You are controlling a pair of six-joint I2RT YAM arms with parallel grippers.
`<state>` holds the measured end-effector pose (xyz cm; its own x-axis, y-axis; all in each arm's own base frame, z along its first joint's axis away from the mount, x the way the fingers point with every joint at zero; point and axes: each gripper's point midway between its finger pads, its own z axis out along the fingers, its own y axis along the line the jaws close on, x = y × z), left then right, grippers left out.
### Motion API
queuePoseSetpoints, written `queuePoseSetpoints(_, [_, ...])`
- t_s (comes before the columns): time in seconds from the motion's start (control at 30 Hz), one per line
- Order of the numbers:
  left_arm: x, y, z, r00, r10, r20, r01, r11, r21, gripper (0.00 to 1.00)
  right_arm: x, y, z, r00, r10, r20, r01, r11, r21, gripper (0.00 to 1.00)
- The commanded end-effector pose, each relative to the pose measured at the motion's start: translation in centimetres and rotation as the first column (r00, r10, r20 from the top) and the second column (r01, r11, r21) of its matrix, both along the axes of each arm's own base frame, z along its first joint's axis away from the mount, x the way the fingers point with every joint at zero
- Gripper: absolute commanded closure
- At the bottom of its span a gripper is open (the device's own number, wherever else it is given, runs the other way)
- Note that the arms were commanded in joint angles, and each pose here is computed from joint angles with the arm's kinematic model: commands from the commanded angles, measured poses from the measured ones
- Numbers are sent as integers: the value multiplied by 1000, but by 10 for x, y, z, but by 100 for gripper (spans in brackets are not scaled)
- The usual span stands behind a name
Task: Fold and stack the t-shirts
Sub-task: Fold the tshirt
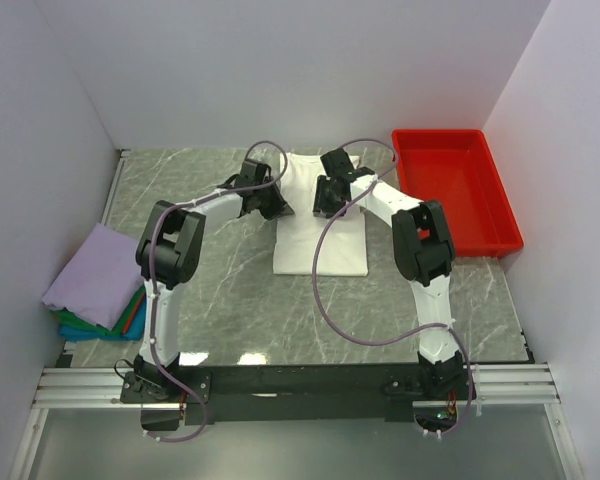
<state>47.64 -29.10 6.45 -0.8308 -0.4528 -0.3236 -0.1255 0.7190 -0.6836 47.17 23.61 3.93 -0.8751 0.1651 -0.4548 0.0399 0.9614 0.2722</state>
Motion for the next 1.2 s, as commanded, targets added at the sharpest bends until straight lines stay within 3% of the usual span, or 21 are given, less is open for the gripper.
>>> queuePoseSetpoints(0.0, [4,6,-25,998,28,-54,-28,1000,1,99,5,-6,-10,1000,6,-12,-6,1000,-31,52])
queuePoseSetpoints(0.23, [-17,23,-60,985,78,-152,-68,995,68,99,-10,-7,-24,998,19,-62,-24,997,-70,51])
queuePoseSetpoints(0.47, [-41,40,-55,981,105,-160,-89,991,102,100,-44,-5,-33,995,45,-88,-58,986,-157,50])
queuePoseSetpoints(0.73, [-97,65,-63,975,110,-192,-84,987,139,99,-100,15,-38,988,112,-106,-117,992,-44,50])
queuePoseSetpoints(1.17, [-157,87,-31,984,104,-147,-89,990,106,99,-198,50,-38,959,249,-131,-248,968,26,50])
